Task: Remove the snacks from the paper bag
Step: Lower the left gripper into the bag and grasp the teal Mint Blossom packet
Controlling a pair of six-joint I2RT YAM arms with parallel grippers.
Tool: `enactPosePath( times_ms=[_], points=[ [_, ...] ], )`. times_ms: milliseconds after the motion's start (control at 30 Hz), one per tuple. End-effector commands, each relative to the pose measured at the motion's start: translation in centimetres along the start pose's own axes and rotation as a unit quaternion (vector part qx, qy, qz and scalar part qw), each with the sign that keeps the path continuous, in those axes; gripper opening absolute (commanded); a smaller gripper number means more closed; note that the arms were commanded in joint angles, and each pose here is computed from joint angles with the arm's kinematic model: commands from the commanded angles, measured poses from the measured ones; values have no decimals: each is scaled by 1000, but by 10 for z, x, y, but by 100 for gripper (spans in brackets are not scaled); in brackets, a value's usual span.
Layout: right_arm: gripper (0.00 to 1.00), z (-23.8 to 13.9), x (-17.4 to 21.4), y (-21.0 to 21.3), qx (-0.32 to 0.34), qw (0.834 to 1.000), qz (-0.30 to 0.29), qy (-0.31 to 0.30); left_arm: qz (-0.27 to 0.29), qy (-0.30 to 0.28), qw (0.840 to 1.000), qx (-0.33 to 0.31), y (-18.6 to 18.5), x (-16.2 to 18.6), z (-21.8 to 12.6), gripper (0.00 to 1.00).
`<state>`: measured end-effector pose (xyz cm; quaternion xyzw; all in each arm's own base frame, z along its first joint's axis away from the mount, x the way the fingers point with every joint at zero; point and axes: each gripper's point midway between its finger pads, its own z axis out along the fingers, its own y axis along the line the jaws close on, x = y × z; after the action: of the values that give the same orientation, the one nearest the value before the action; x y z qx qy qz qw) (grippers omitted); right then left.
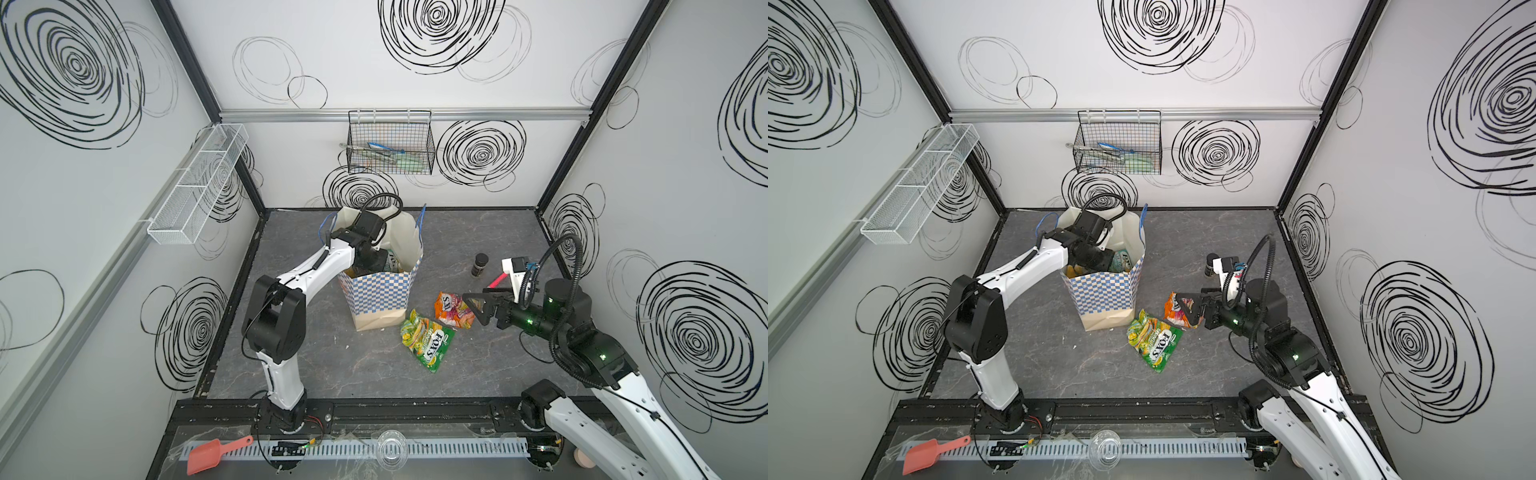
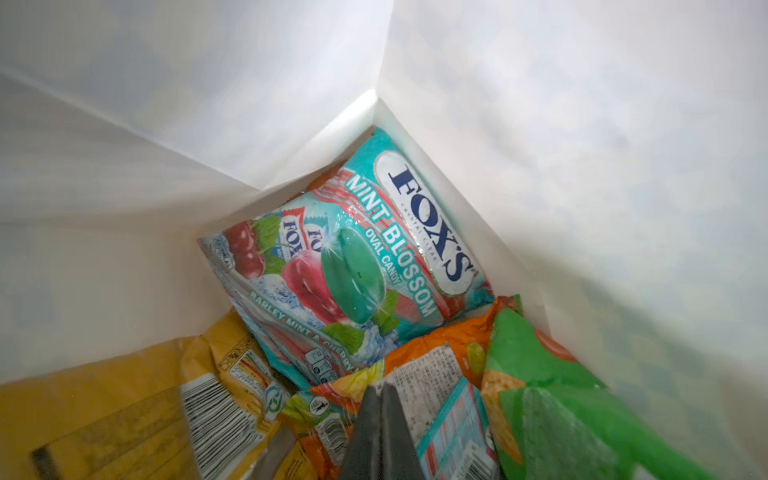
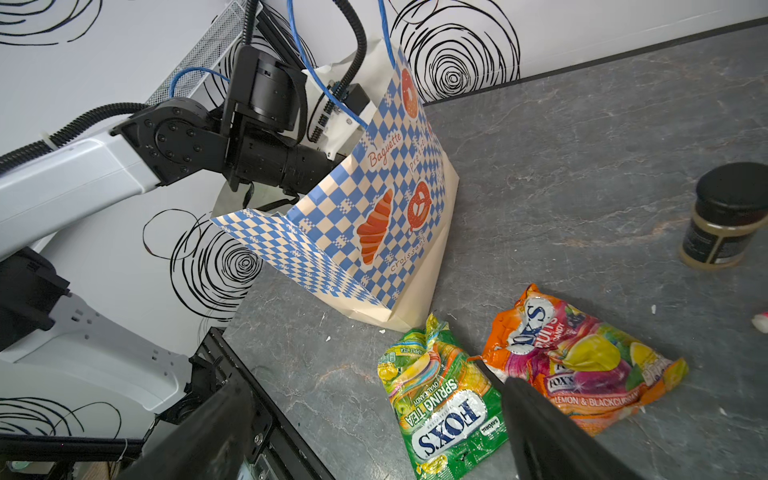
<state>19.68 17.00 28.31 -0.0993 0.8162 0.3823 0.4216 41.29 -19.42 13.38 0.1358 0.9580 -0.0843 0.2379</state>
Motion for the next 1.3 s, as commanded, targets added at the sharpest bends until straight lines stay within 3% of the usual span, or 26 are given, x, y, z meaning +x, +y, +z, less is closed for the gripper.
enactPosePath(
  times_ms=[0,700,967,1167,1200,1267],
  points=[
    [97,-2,-10,5,-8,1000,-2,-16,-8,-42,999,8,0,-20,-23,0],
    [97,4,-12,7,-14,1000,-2,-16,-22,-187,982,15,-2,-75,-117,0],
    [97,5,-10,5,-12,1000,-2,-13,-28,-217,976,17,-2,-85,-133,0],
    [97,6,-9,4,-12,1000,-2,-13,-23,-205,978,22,-4,-83,-127,0],
    [97,6,-9,5,-14,1000,-2,-12,-22,-193,981,15,-2,-81,-121,8],
    [97,6,-9,5,-14,1000,-2,-12,-18,-162,987,0,2,-73,-104,39]
  ],
)
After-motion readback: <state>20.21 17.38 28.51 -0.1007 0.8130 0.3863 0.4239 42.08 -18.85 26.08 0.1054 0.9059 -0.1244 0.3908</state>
